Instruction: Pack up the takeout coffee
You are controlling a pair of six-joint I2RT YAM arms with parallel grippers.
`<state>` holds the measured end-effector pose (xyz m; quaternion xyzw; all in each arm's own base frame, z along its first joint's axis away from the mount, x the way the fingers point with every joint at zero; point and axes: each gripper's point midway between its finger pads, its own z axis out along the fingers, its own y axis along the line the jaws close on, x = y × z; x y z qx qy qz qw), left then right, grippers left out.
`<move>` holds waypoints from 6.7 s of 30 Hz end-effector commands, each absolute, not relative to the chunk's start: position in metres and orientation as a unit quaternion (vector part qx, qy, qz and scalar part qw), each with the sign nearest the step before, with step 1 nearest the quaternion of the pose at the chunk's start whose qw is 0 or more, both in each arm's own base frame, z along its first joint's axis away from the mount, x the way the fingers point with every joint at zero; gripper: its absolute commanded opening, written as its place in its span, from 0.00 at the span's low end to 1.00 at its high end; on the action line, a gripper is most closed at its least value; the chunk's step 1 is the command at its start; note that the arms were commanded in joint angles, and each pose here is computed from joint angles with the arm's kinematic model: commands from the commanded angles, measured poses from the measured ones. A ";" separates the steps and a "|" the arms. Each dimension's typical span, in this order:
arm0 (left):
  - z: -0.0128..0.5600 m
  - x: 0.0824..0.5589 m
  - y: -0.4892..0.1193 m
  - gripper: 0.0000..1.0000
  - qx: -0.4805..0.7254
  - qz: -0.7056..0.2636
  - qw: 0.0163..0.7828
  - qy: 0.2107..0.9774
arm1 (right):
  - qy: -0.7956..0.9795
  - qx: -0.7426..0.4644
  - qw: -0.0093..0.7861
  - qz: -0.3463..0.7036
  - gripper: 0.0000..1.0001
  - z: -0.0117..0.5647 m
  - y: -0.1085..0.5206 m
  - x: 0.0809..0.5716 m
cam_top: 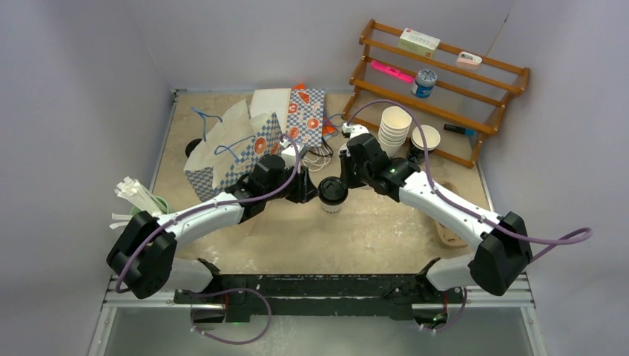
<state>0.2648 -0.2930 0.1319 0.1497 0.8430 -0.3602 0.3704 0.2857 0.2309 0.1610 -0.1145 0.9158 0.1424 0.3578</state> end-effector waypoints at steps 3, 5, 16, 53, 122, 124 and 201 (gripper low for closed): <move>0.156 0.275 -0.304 0.27 0.148 -0.385 0.392 0.822 | 0.914 -0.118 0.352 0.165 0.21 0.168 0.241 0.290; 0.155 0.275 -0.304 0.27 0.147 -0.385 0.392 0.823 | 0.915 -0.119 0.349 0.165 0.21 0.167 0.242 0.290; 0.152 0.276 -0.305 0.27 0.148 -0.383 0.390 0.824 | 0.919 -0.115 0.331 0.181 0.22 0.160 0.242 0.287; 0.137 0.278 -0.305 0.26 0.156 -0.369 0.381 0.833 | 0.932 -0.062 0.254 0.252 0.28 0.115 0.227 0.259; 0.107 0.274 -0.302 0.26 0.160 -0.351 0.359 0.850 | 0.932 -0.019 0.179 0.316 0.30 0.057 0.211 0.220; 0.108 0.274 -0.303 0.25 0.161 -0.354 0.358 0.849 | 0.932 -0.022 0.179 0.316 0.30 0.061 0.212 0.220; 0.169 0.306 -0.338 0.34 0.203 -0.424 0.354 0.808 | 0.899 0.019 0.245 0.362 0.44 0.116 0.224 0.243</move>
